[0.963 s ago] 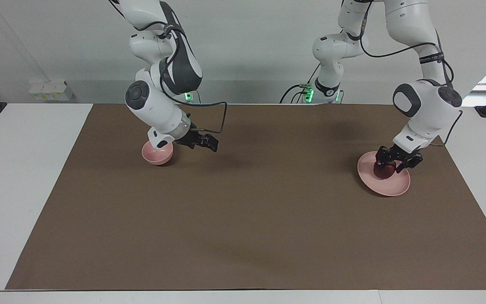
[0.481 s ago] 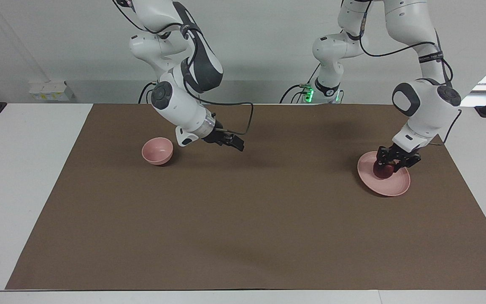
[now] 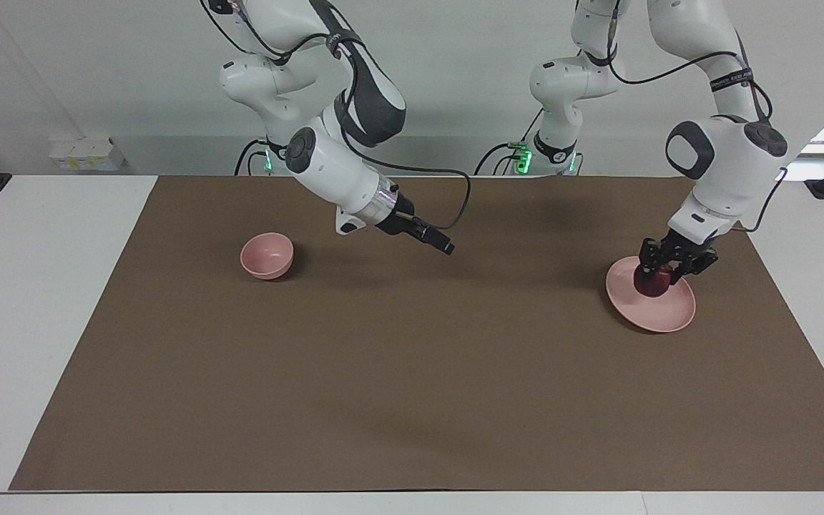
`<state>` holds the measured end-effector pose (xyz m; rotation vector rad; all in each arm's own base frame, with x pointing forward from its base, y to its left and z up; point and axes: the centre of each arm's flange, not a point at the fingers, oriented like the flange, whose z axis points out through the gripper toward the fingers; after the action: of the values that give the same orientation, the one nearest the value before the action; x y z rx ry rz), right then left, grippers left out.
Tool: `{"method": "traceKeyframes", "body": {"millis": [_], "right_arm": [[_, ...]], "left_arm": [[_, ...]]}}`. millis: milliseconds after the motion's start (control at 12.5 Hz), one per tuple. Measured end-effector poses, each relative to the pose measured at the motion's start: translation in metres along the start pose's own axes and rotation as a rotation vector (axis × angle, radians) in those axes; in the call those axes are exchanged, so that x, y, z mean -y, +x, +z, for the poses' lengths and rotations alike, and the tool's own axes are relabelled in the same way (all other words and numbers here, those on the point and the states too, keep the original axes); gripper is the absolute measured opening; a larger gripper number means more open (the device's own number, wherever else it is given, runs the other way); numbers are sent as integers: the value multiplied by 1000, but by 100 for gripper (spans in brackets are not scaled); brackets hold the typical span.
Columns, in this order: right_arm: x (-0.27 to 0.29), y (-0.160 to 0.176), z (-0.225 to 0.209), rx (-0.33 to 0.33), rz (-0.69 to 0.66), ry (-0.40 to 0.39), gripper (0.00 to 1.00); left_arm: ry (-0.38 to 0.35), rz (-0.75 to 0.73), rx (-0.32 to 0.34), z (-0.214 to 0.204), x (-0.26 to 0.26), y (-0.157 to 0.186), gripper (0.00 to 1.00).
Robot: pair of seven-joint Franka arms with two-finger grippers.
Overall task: Move apple from plate to bowl
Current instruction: 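Lift the apple with the left gripper while the right gripper approaches center, then bring the apple to the right gripper and close the right gripper on it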
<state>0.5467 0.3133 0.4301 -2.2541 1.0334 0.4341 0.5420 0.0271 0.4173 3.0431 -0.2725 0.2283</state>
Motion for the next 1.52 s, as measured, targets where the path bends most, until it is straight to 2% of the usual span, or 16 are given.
{"method": "traceKeyframes", "body": {"millis": [160,401,562,802,963,1525], "right_arm": [[7,-8,7,2,58,27,100],[16,-22,17,-3,84,53,100],[17,-23,21,34,135,82,100],[18,-10,28,52,232,143,100],[17,-2,42,68,278,144,100],[14,15,55,111,336,127,100]], "left_arm": [[-11,-41,-18,-16,-49,7,57],[-61,-140,-39,-15,-118,16,57],[-87,-206,-59,-16,-168,19,57],[-131,-284,-82,-21,-247,13,57],[-167,-317,-100,-29,-294,7,57],[-215,-316,-137,-52,-337,13,57]]}}
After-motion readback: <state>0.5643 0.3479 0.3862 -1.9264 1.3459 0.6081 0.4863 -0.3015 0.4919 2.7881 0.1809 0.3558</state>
